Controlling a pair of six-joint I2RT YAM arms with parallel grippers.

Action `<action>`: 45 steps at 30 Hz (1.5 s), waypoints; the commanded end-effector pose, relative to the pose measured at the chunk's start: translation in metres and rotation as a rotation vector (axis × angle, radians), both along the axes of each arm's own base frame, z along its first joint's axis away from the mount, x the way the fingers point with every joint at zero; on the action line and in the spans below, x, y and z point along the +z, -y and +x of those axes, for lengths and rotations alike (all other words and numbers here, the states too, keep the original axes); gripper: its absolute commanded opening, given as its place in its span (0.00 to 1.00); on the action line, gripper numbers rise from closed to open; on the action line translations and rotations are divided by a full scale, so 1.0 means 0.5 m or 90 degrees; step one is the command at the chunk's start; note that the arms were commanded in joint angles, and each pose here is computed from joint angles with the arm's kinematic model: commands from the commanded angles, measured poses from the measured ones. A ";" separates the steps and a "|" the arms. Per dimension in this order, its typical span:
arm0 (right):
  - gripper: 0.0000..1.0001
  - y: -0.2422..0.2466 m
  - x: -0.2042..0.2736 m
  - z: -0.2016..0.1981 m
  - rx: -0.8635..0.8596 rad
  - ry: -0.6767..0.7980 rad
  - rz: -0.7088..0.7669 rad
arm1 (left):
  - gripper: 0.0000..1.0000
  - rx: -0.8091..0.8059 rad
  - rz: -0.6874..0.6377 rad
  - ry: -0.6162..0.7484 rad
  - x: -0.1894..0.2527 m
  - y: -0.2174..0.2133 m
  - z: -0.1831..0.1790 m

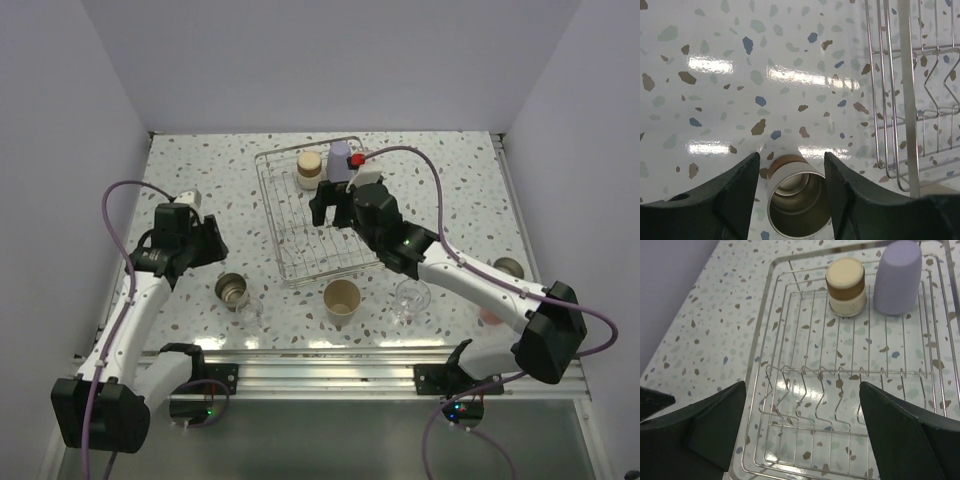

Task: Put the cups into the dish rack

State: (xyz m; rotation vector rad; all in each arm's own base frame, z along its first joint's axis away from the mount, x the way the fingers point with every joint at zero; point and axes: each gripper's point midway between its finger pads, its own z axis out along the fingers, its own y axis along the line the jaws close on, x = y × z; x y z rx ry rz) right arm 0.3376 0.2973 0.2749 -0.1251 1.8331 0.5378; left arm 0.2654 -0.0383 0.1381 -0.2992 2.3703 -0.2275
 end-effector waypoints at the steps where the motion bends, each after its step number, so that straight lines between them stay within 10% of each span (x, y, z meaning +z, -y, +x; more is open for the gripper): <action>1: 0.98 0.003 0.002 -0.021 0.010 -0.010 0.031 | 0.58 -0.064 -0.037 -0.024 0.038 0.040 -0.021; 16: 0.98 0.013 0.018 -0.054 0.032 -0.017 0.063 | 0.77 -0.024 0.029 -0.088 0.040 0.021 -0.096; 45: 0.98 0.039 -0.009 -0.068 0.023 -0.022 0.041 | 0.57 -0.034 0.172 -0.245 -0.075 0.017 -0.071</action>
